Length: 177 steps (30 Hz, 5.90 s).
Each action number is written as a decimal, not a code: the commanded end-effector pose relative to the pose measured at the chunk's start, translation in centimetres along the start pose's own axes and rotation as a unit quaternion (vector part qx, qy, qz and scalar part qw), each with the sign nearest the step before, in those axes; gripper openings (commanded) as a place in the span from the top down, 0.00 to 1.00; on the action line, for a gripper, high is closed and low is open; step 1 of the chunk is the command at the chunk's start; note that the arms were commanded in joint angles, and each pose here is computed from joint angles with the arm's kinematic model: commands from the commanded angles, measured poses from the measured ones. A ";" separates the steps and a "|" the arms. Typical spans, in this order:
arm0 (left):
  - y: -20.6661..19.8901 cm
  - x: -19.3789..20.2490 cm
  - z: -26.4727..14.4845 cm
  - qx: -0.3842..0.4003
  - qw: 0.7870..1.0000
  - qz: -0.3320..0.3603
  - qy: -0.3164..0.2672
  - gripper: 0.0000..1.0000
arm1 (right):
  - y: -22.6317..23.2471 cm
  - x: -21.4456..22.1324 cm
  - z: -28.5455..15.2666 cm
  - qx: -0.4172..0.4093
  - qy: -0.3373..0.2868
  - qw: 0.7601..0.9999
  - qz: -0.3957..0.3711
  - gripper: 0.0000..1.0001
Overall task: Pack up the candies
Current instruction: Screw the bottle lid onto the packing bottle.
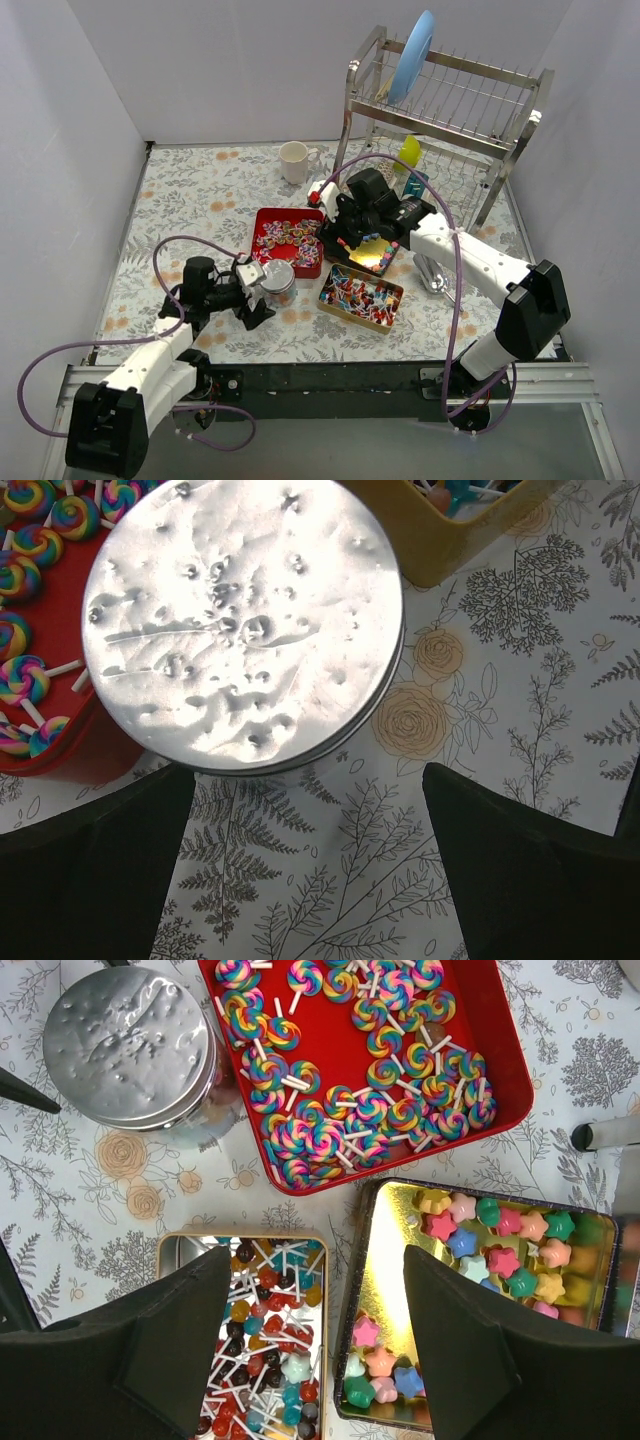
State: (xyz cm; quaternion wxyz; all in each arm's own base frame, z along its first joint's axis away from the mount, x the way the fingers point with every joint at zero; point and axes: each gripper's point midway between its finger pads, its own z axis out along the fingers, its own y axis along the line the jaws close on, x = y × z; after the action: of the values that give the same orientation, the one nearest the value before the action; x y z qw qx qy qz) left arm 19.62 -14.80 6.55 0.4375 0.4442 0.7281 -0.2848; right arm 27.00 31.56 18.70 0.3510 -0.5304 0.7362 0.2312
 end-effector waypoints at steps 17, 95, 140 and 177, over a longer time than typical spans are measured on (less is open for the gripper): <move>1.7 -3.1 7.0 -0.158 0.987 -0.005 0.010 0.02 | -0.3 -0.8 -0.7 -0.008 -0.009 1.000 -0.027 0.23; -1.4 -1.3 5.3 0.086 0.989 0.113 -0.048 0.02 | 6.7 -1.5 4.6 -0.307 -0.050 0.924 -0.223 0.11; -1.2 -5.2 4.0 0.067 0.996 0.017 -0.057 0.02 | 7.2 9.6 8.7 -0.185 0.096 0.970 -0.126 0.36; -5.0 -9.0 2.2 -0.054 0.979 -0.178 -0.081 0.02 | 5.2 10.3 7.1 -0.161 0.100 0.978 -0.083 0.39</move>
State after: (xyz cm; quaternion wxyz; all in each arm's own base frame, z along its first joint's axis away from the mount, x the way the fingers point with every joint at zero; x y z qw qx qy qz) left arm 19.10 -20.78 15.20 0.4918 0.1895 0.7748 -0.3493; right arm 22.25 36.54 11.40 0.2973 -0.6614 0.6069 0.3253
